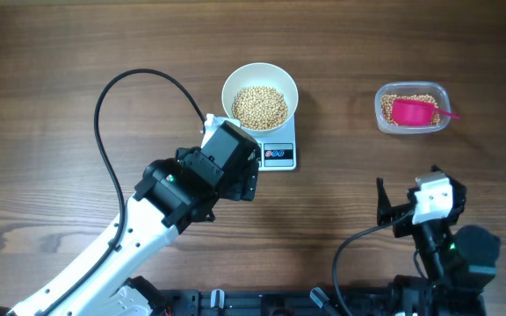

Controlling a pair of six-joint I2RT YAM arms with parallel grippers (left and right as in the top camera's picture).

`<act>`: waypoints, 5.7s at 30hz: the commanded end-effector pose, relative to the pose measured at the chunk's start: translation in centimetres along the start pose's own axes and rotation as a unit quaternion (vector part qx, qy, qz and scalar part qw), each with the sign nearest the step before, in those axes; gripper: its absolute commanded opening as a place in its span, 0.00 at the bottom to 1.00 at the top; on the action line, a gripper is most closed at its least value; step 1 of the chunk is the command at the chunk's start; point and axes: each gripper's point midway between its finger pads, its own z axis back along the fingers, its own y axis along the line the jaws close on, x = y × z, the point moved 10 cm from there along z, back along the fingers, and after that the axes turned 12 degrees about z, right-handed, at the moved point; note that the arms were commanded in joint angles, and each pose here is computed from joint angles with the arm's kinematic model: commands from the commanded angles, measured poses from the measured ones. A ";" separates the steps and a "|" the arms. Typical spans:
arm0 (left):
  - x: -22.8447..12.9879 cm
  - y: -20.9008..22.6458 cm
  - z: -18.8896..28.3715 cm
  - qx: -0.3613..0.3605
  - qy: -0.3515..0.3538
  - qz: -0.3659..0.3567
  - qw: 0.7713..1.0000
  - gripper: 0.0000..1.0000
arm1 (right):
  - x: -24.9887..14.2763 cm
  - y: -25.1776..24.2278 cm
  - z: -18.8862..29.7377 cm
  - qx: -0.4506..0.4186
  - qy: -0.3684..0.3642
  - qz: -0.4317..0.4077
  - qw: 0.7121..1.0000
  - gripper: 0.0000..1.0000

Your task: Scoop item into bowl and weigh 150g on scale

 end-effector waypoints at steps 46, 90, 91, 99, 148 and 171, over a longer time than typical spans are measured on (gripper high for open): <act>0.0 0.1 -0.1 0.003 0.000 0.002 1.000 1.00 | -4.5 1.6 -2.3 -0.023 -0.008 -0.076 0.997 1.00; -1.4 5.9 1.4 -0.035 -0.077 0.099 0.991 1.00 | -4.5 1.6 -2.3 -0.023 -0.008 -0.077 0.997 1.00; -1.3 6.7 1.1 -0.052 -0.105 0.123 0.985 1.00 | -4.5 1.6 -2.3 -0.023 -0.008 -0.077 0.997 1.00; -2.7 13.7 -1.2 -0.107 -0.369 0.297 0.874 1.00 | -4.5 1.6 -2.3 -0.023 -0.008 -0.077 0.997 1.00; -8.9 15.2 -4.7 -0.146 -0.458 0.260 0.837 1.00 | -4.5 1.6 -2.3 -0.023 -0.008 -0.077 0.997 1.00; -8.9 15.2 -4.7 -0.146 -0.458 0.260 0.837 1.00 | -4.5 1.6 -2.3 -0.023 -0.008 -0.077 0.997 1.00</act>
